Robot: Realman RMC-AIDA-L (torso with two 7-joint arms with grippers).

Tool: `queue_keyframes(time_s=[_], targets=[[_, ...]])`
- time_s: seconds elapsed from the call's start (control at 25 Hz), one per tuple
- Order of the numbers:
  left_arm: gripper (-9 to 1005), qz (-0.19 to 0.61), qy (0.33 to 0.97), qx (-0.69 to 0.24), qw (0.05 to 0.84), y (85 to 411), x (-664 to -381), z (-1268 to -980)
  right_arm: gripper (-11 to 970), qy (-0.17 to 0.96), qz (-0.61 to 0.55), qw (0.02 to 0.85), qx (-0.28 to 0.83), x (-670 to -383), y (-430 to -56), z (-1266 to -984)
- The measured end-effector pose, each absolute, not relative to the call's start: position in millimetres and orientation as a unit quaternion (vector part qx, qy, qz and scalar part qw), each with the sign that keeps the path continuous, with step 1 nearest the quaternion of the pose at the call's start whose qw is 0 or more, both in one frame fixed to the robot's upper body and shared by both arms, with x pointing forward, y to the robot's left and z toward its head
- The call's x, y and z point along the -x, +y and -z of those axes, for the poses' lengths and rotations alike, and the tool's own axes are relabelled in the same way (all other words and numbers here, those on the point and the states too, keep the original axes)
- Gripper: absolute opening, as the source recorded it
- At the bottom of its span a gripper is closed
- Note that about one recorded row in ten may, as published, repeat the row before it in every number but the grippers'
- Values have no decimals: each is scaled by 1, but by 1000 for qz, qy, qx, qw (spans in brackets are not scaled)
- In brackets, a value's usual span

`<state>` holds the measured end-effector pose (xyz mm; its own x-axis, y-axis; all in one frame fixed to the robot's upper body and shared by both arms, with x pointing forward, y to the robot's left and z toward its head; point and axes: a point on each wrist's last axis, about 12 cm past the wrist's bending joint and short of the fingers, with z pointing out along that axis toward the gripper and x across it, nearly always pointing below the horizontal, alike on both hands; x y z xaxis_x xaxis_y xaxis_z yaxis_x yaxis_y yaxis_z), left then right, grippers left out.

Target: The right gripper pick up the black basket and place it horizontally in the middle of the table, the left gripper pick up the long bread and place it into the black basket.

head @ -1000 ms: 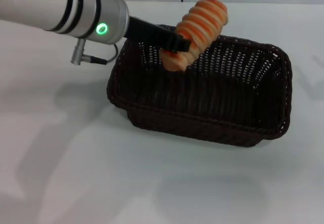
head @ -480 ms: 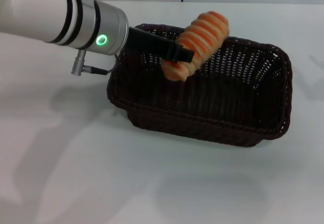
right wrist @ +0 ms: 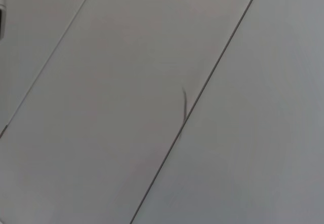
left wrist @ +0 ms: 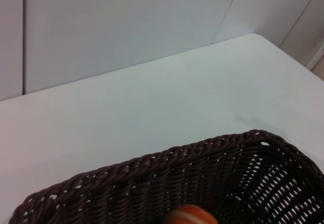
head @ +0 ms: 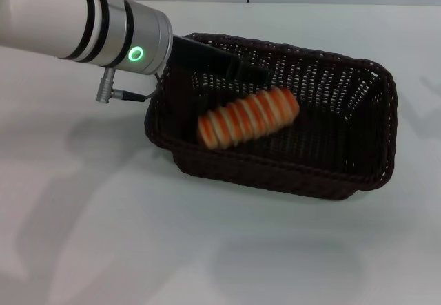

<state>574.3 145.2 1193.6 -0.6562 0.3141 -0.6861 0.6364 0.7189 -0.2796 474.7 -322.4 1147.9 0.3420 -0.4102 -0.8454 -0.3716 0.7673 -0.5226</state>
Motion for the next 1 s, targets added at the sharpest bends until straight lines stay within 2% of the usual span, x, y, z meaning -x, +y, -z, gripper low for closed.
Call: queue_keyframes(time_s=[0.08,0.24,0.28,0.32,0.36,0.44,0.48,0.56,0.68,0.92,0.96,1.0], targets=[[712,255,870,-274,320,147,-574,-1194,589,573,13,745,340,-475,-323,-1148],[806,241,855,-273,369,161,-574,-1209,589,572,13,747,338,-476,-323,-1150],[829,225,838,-266,421,175,-571,-1224,589,571,13,748,337,-476,-323,-1150],[829,225,838,-266,421,175,-571,-1224,589,571,13,748,337,-476,-323,-1150],[829,205,813,-255,482,191,-565,-1242,589,569,11,751,335,-478,-323,-1152],[829,194,800,-251,510,197,-561,-1249,589,568,11,752,334,-478,-323,-1152],[829,157,765,-240,577,212,-547,-1263,589,567,10,754,332,-479,-323,-1153],[829,144,756,-236,594,218,-542,-1264,589,568,9,754,330,-479,-323,-1153],[829,81,713,-201,667,239,-516,-1265,589,576,-5,758,305,-480,-326,-1159],[829,38,692,-135,708,259,-494,-1256,589,608,-31,752,253,-476,-336,-1174],[829,11,683,-89,725,274,-479,-1249,589,608,-30,753,252,-473,-335,-1176],[829,4,682,-81,727,277,-476,-1247,589,608,-30,753,252,-473,-335,-1176]])
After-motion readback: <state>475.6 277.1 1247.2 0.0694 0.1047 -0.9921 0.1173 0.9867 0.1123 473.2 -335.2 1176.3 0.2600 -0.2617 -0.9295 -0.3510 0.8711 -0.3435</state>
